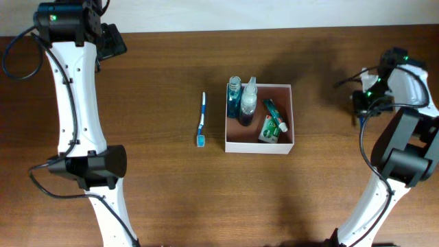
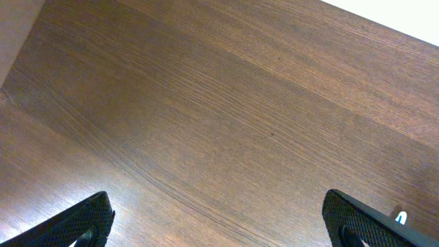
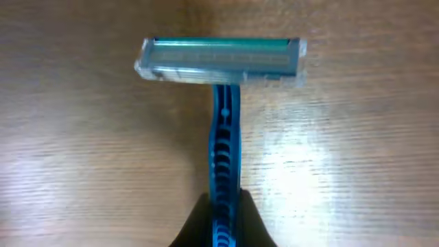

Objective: Pack container
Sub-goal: 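Carry the razor left and drop it into the pink box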

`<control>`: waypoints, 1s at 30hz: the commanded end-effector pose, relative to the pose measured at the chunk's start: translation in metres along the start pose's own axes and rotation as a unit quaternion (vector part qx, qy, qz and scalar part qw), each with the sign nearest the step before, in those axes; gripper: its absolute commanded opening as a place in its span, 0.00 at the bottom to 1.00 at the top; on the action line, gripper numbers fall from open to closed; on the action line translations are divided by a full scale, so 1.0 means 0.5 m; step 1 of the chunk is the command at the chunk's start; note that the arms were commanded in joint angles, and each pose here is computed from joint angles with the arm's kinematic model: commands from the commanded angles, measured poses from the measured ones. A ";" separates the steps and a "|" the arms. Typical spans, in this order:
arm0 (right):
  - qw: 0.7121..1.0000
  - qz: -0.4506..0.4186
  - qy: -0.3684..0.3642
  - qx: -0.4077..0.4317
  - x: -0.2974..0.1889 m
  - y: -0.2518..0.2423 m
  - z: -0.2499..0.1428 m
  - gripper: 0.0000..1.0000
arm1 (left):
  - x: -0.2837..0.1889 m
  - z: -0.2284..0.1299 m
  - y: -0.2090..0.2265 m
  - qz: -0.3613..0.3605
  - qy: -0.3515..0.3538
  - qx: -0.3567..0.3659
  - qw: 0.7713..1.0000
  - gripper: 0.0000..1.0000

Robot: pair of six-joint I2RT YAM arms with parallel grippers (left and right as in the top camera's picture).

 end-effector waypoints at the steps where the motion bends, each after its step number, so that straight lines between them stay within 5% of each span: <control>1: 0.998 0.046 -0.033 0.015 -0.068 0.028 0.038 0.04 | 0.008 -0.002 0.004 0.002 0.005 -0.006 1.000 0.99; 13: 0.988 0.131 -0.036 -0.066 -0.282 0.264 -0.006 0.04 | 0.008 -0.002 0.004 0.002 0.005 -0.006 1.000 0.99; 21: 0.979 0.133 -0.006 -0.156 -0.284 0.440 -0.083 0.05 | 0.008 -0.003 0.004 0.002 0.006 -0.006 1.000 0.99; 30: 0.982 0.126 0.027 -0.138 -0.278 0.515 -0.140 0.12 | 0.007 -0.008 0.005 0.003 0.012 -0.003 1.000 0.99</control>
Point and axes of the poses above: each gripper's point midway between its finger pads, its own x axis out along the fingers, its own y axis along the line the jaws close on, z = x × y, the point moved 2 cm from there along -x, back along the fingers, and after that the axes turned 13 degrees about x, right-handed, at the moved point
